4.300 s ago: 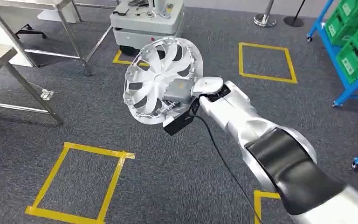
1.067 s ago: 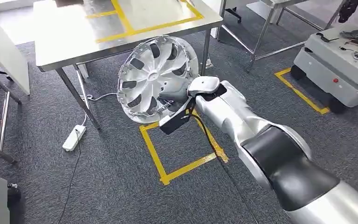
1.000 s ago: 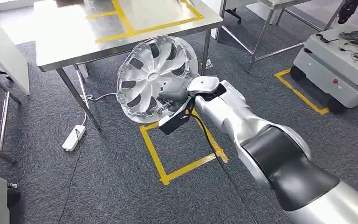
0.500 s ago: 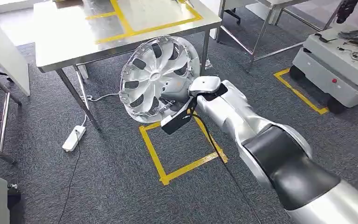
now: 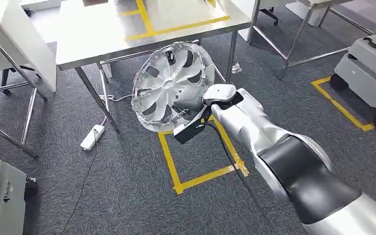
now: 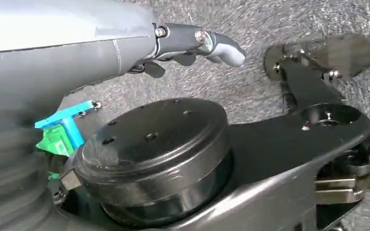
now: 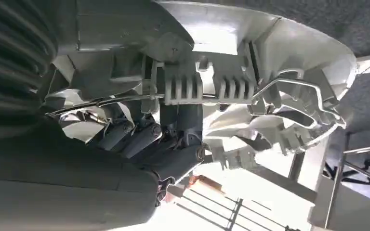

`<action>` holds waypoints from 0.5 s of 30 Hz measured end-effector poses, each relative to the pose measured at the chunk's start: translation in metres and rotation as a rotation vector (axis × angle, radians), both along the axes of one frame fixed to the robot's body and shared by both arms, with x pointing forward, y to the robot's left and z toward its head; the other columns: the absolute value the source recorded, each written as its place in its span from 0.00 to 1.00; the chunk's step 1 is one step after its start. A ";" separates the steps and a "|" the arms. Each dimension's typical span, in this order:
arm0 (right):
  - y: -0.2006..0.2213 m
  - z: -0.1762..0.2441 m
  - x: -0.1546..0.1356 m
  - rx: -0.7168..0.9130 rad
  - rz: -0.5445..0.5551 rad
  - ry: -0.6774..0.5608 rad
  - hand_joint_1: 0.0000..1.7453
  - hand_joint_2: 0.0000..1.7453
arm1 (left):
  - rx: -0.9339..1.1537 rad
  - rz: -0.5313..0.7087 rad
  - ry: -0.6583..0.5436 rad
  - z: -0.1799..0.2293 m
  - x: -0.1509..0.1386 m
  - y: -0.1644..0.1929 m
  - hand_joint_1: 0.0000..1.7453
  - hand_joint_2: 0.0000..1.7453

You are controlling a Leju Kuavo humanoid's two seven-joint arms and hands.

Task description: Take the parts from the cabinet and place them on the table.

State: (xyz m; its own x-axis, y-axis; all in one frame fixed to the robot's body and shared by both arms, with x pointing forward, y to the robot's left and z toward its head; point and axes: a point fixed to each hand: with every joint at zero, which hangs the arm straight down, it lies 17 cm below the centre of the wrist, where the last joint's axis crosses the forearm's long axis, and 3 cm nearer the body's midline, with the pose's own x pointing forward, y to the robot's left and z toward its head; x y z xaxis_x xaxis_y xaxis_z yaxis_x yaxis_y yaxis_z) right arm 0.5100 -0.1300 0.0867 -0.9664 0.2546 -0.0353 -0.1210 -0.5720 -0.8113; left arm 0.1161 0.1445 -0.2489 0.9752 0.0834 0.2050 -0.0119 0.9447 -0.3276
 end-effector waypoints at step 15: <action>0.001 0.001 0.000 0.011 0.001 0.000 0.95 1.00 | -0.006 0.022 0.028 0.000 -0.001 0.001 0.00 1.00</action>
